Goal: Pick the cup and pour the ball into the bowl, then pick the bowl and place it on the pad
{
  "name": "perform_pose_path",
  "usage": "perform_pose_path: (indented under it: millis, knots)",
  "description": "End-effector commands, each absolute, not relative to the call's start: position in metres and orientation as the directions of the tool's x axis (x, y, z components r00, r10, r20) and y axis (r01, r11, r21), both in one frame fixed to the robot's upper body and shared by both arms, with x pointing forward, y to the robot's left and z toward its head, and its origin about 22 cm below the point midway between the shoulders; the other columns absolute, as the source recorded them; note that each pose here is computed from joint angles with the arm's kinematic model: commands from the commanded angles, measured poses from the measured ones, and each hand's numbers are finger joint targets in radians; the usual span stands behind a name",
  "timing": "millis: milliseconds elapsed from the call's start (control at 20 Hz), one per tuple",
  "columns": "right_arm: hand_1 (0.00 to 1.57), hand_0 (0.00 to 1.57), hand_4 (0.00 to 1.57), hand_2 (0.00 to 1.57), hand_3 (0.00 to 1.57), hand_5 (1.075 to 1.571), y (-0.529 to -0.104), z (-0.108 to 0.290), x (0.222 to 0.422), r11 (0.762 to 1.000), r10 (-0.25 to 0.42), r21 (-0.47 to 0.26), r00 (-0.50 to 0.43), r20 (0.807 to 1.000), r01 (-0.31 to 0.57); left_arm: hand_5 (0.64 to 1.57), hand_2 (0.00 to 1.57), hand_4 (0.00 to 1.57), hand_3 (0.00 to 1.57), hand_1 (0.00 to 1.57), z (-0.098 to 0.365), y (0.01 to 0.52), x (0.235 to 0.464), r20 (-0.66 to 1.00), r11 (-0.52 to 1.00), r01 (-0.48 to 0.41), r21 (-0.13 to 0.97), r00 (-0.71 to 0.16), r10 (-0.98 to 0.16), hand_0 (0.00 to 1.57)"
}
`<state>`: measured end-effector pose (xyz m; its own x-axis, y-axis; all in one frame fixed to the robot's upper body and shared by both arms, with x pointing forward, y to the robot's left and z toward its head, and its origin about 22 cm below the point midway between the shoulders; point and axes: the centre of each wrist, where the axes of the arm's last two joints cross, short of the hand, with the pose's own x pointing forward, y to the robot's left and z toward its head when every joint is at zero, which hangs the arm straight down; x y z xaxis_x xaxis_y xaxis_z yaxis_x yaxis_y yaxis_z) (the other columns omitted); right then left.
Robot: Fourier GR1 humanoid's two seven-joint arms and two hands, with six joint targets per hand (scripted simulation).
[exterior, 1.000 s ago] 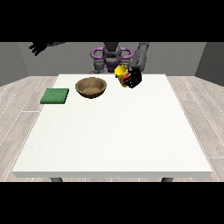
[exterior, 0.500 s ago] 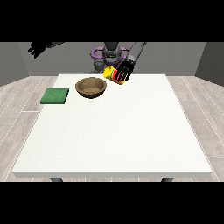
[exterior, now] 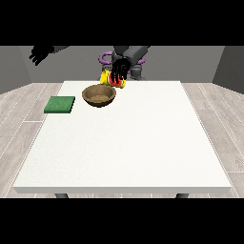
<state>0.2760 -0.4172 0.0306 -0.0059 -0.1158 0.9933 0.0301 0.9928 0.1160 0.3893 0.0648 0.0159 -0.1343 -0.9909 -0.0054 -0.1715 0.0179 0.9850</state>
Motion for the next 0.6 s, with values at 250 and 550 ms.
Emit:
perform_pose_path:
  millis: [250,550]
  knots:
    - [0.0,0.0,0.7,0.0,0.3,1.555,-0.386,0.022,0.298,0.993,-0.121,0.121,0.006,0.993,0.007,1.57,1.57,1.01,1.57,0.73,0.04,0.032,0.388,-0.418,-0.387,-0.24,0.89,-0.095,-0.904,0.73]
    - [0.0,0.0,0.69,0.0,0.34,1.552,-0.399,0.005,0.285,0.991,-0.129,0.129,0.027,0.991,0.018,1.569,1.25,1.11,1.57,0.19,0.047,0.011,0.367,-0.499,-0.466,-0.195,0.863,-0.195,-0.844,0.19]
